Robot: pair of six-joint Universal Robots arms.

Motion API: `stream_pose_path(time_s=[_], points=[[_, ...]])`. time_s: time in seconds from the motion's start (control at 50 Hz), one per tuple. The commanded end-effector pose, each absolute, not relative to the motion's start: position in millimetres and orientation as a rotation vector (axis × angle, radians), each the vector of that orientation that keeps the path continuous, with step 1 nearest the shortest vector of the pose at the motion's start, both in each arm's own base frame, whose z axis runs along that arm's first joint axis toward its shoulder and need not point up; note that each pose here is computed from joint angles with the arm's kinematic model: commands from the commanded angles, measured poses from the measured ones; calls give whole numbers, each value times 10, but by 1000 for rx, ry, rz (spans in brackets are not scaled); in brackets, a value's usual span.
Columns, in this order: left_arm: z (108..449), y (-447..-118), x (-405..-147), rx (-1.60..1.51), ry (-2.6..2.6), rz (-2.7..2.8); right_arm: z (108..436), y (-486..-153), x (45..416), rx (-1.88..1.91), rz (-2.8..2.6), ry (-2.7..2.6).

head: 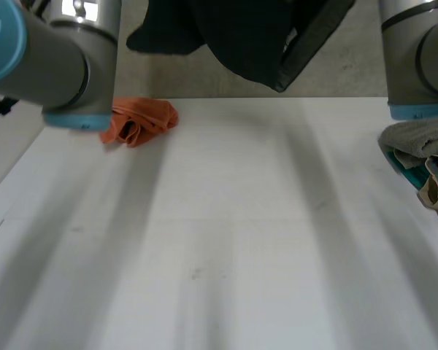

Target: Fold the laundry.

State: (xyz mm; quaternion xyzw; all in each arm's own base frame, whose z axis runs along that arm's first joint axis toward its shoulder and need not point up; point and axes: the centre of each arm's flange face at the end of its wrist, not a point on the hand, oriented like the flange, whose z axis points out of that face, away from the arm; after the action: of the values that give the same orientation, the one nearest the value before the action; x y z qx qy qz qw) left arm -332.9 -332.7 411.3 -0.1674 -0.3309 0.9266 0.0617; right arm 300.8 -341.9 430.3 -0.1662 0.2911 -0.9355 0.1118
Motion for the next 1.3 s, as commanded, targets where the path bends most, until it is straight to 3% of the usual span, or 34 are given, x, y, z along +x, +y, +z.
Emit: stream_pose_path(time_s=[0.02,0.1,0.18,0.26,0.34,0.5,0.7,0.86,0.96,1.3], points=[[3197,-3137,-3184,-655,-1387,2584,3673,-3371,3198,-688,-2486,1053],[2458,-2896,-3058,-723,-1663,2421,2958,-3332,3269,-772,-2303,1319],[1958,-2624,-2923,-766,-1877,2260,2325,-3221,3272,-899,-2133,1558],[1649,-2301,-2810,-837,-2049,2067,1810,-3082,3243,-1067,-2003,1732],[1609,-2027,-2734,-905,-2154,1920,1539,-2927,3208,-1231,-1915,1816],[1940,-1749,-2526,-927,-2282,1774,1580,-2744,3120,-1296,-1866,1854],[2278,-1996,-2261,-657,-2288,1907,1751,-2507,3029,-1303,-1861,1828],[2040,-2444,-2190,-596,-2338,1857,1779,-2418,3000,-1308,-1849,1828],[1731,-2520,-2269,-670,-2369,1650,1761,-2401,2992,-1293,-1825,1845],[1285,-3010,-2536,-707,-2244,1706,1749,-2393,2983,-1235,-1791,1872]])
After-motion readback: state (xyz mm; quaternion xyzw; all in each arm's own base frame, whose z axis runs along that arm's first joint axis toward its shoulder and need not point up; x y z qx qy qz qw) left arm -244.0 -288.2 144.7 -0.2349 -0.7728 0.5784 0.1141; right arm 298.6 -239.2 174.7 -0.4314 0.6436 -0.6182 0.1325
